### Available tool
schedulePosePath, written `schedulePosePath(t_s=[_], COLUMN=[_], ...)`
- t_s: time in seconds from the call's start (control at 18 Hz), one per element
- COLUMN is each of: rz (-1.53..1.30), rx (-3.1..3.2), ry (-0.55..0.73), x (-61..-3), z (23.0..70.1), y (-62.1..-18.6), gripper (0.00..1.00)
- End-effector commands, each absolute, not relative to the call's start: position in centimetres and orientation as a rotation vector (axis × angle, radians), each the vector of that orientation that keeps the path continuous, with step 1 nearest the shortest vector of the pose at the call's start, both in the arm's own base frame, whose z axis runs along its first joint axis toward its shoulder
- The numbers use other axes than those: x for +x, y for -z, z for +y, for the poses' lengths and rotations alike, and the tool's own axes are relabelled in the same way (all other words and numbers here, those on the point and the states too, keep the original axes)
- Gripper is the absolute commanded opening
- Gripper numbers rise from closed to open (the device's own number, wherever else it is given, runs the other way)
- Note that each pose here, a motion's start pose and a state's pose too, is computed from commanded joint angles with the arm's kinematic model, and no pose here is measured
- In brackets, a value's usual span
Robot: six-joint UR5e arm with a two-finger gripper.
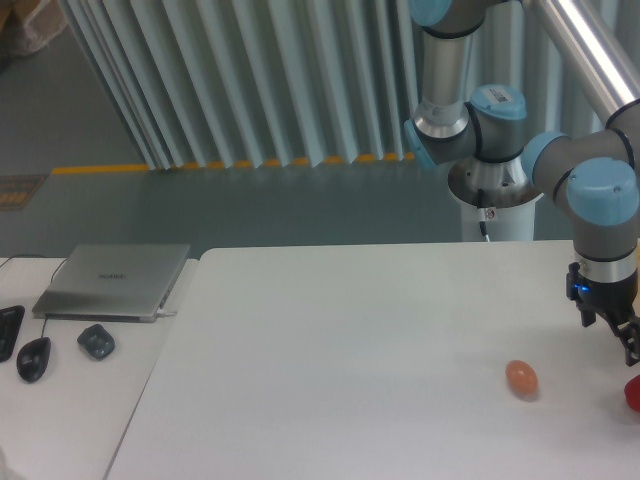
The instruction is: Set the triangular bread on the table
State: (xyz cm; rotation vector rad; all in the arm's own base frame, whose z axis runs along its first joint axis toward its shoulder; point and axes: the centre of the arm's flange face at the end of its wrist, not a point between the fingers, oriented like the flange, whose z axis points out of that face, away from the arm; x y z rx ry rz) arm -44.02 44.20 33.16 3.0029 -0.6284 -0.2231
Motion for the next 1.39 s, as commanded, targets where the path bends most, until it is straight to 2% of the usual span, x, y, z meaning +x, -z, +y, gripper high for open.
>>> schedulePosePath(t_s=[0.17,0.39,0.5,0.78,1.06,1.22,1.39], rz=[-0.692,-0.84,-0.88,-1.066,-1.217,-1.223,-1.231], rx=[2.978,2.935,2.923,2.828,2.744,2.743,2.754], ry=[0.208,0.229,0.277,0.325,0.27,0.23,0.146], x=[-45.9,-47.5,-47.2,-47.9,-51.2,-51.6,-52.6], z=[42.0,38.8,37.5,34.6,29.0,28.9,29.2], y=[-33.2,-35.7,-38.4,-40.9,-39.9,-38.5,-35.4], gripper=[1.0,1.0,1.0,1.0,1.0,1.0,1.0])
